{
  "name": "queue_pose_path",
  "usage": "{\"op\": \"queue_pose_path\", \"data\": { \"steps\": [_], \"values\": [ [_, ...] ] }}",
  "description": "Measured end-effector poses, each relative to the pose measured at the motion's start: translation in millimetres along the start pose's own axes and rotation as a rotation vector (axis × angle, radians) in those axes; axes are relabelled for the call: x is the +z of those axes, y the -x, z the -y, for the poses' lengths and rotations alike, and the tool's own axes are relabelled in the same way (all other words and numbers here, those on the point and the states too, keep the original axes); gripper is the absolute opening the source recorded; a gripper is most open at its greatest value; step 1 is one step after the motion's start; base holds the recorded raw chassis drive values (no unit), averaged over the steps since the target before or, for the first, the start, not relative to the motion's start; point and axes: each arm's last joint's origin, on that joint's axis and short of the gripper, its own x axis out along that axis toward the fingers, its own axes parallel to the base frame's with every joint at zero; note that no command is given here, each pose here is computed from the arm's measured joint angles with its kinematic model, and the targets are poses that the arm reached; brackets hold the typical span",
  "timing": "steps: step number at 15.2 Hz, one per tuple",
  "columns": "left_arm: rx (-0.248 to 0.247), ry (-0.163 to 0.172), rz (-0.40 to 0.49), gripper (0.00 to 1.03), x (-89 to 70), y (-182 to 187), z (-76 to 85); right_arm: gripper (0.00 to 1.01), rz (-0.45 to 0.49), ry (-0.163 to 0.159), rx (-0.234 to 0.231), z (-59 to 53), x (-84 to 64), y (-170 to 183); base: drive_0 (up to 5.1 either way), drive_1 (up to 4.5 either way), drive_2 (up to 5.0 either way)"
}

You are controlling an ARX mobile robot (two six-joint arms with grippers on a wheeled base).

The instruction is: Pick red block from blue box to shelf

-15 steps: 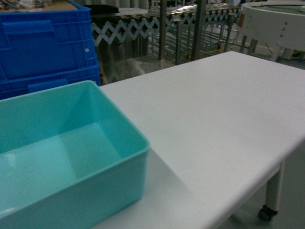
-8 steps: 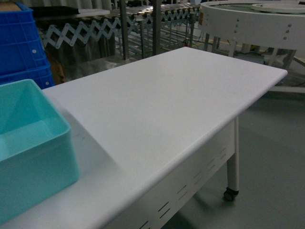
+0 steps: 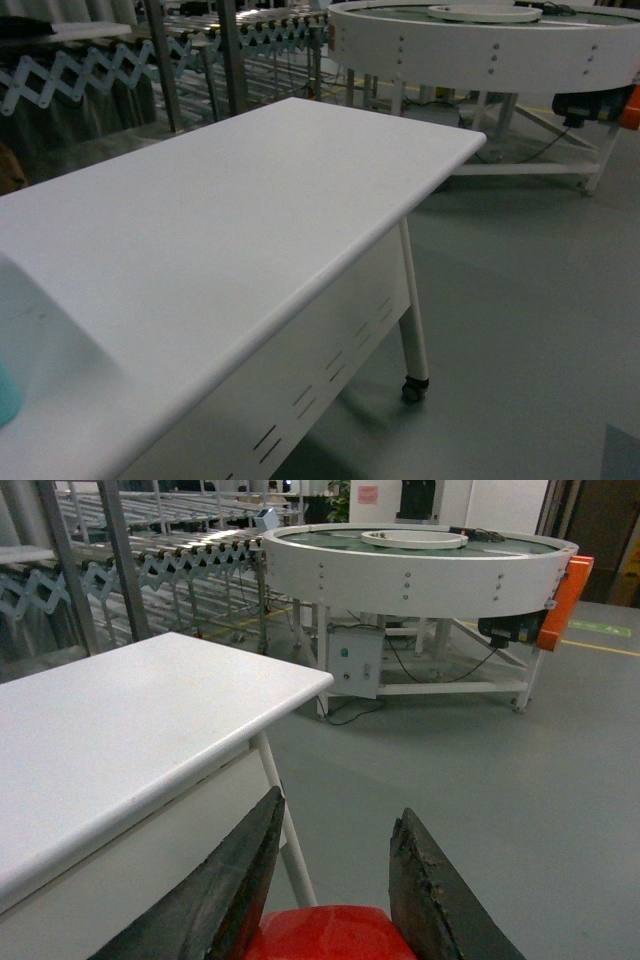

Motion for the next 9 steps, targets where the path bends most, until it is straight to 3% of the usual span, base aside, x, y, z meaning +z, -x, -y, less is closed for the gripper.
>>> {"op": "queue_pose_path", "data": {
  "steps": [9],
  "values": [
    [0.0,0.0,0.001,0.98,0.2,0.0,0.0,0.27,0.0,0.0,0.0,0.0,0.0,0.0,-1.6,-1.6,-1.6]
  ]
}}
